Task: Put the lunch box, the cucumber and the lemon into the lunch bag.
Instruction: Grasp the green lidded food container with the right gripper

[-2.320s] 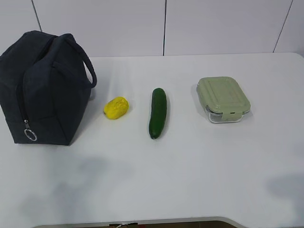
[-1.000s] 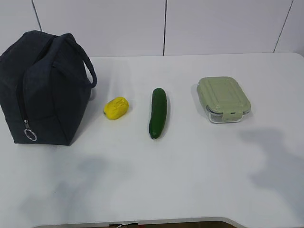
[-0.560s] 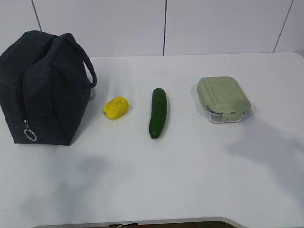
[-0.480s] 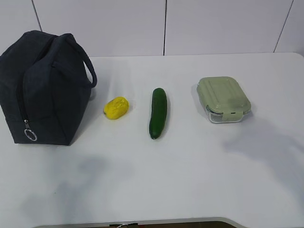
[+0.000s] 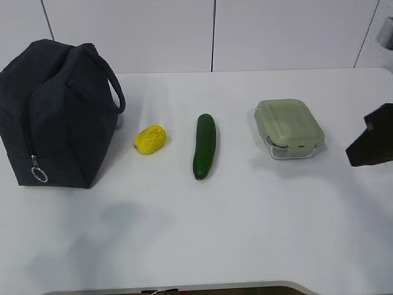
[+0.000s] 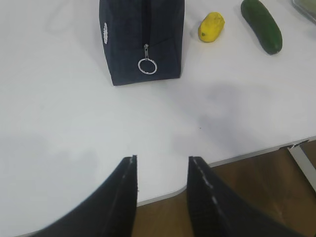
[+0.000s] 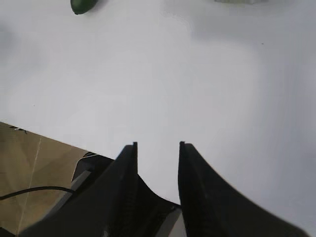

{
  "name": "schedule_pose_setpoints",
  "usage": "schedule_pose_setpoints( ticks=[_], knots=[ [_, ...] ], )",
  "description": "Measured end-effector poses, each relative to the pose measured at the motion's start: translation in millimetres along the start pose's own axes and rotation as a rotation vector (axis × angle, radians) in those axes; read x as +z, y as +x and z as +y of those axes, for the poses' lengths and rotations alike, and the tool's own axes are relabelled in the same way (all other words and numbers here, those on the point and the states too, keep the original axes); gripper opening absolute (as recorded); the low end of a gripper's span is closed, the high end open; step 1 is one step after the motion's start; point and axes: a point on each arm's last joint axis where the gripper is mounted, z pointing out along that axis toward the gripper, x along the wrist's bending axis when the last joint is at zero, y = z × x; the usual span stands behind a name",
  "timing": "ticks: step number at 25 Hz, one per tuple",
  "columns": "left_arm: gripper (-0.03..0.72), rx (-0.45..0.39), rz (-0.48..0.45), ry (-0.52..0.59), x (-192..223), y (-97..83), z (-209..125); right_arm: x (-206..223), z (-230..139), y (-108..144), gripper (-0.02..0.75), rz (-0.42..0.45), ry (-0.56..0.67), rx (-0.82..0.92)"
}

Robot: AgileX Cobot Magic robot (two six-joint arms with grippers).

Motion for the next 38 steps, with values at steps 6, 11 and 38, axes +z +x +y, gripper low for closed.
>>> schedule_pose_setpoints(
  ticks=[6, 11, 38],
  knots=[
    [0.242, 0.0, 0.0, 0.0, 0.0, 0.0, 0.0, 23.7, 31.3, 1.3, 0.241, 0.145, 0.02, -0.007],
    [0.242, 0.0, 0.0, 0.0, 0.0, 0.0, 0.0, 34.3, 54.7, -13.6, 0.241, 0.326, 0.021, 0.041],
    [0.242, 0.001, 0.002, 0.0, 0.0, 0.2, 0.0, 50.8, 106.2, -129.7, 0.281, 0.352, -0.079, 0.179]
  ],
)
